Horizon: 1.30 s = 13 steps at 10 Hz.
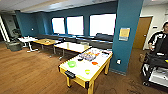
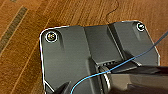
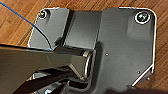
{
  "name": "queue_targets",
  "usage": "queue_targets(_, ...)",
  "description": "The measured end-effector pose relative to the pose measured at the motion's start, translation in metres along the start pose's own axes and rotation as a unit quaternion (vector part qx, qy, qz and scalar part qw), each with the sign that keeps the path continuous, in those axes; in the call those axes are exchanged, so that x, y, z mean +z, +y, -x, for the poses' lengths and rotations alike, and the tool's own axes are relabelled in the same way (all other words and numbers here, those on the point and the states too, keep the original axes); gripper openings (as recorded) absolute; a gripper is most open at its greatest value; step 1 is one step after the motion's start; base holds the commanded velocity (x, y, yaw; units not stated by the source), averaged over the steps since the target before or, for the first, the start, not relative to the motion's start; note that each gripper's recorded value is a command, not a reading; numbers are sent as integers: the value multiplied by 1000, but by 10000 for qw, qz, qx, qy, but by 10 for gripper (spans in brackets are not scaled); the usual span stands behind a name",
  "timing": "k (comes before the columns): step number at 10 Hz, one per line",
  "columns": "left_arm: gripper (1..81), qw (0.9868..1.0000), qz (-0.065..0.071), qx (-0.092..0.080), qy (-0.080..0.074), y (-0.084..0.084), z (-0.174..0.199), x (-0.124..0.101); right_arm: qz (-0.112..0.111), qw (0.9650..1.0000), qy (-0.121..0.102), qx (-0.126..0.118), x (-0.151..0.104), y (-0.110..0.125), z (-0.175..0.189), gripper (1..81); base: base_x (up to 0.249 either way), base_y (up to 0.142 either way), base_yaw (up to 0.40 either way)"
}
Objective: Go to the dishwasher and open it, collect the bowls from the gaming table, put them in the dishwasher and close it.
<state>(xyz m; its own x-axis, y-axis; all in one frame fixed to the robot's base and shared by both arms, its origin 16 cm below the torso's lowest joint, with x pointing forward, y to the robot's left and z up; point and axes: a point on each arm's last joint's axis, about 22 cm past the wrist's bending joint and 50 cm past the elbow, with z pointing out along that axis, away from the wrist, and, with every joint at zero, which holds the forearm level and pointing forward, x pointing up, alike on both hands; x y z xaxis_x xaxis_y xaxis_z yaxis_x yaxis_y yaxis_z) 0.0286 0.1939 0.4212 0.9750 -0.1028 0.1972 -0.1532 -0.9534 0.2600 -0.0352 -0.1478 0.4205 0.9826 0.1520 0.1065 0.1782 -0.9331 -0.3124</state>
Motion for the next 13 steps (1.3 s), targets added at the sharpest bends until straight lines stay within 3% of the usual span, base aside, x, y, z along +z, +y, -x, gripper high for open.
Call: queue_targets(13,811,10000,18,-4,6,3,-1,1,9,10000,20,-14,0,2,-4,811,88,91,0)
